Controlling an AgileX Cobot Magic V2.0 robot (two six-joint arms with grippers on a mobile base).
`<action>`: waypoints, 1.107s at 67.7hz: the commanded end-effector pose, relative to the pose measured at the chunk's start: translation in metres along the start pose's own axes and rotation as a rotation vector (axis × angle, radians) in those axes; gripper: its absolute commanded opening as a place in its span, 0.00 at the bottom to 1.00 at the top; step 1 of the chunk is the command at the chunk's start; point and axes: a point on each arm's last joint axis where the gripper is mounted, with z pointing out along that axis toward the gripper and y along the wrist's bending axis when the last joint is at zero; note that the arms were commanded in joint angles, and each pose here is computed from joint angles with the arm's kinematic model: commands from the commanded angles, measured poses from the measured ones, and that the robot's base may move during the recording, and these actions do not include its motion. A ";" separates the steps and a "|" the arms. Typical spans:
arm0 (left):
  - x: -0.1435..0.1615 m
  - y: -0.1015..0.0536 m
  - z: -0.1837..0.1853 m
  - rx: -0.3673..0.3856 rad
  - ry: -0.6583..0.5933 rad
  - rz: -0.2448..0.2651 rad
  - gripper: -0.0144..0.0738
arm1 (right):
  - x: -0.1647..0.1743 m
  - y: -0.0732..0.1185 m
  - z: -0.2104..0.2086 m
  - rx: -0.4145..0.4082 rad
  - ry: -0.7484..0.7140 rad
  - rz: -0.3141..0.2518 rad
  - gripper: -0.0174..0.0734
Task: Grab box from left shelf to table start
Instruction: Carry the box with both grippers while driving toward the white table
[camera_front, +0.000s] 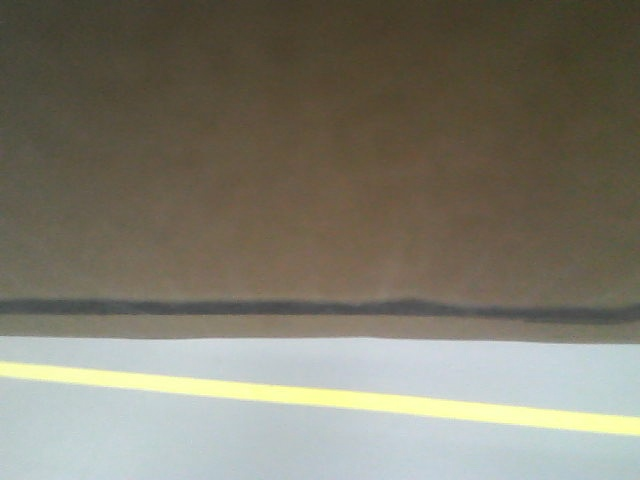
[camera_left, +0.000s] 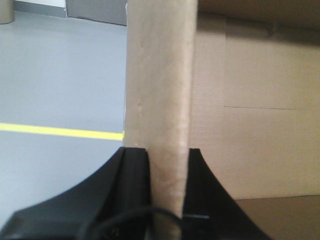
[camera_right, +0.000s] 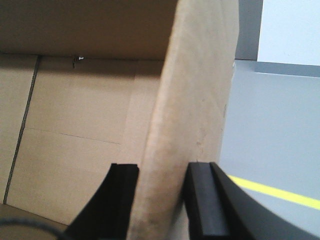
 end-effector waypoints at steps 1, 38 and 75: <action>-0.025 -0.008 -0.007 0.087 -0.200 -0.047 0.05 | -0.022 -0.001 -0.002 0.030 -0.161 -0.041 0.26; -0.025 -0.008 -0.007 0.087 -0.198 -0.047 0.05 | -0.022 -0.001 -0.002 0.030 -0.161 -0.041 0.26; -0.024 -0.008 -0.007 0.086 -0.193 -0.047 0.05 | -0.022 -0.001 -0.002 0.030 -0.161 -0.041 0.26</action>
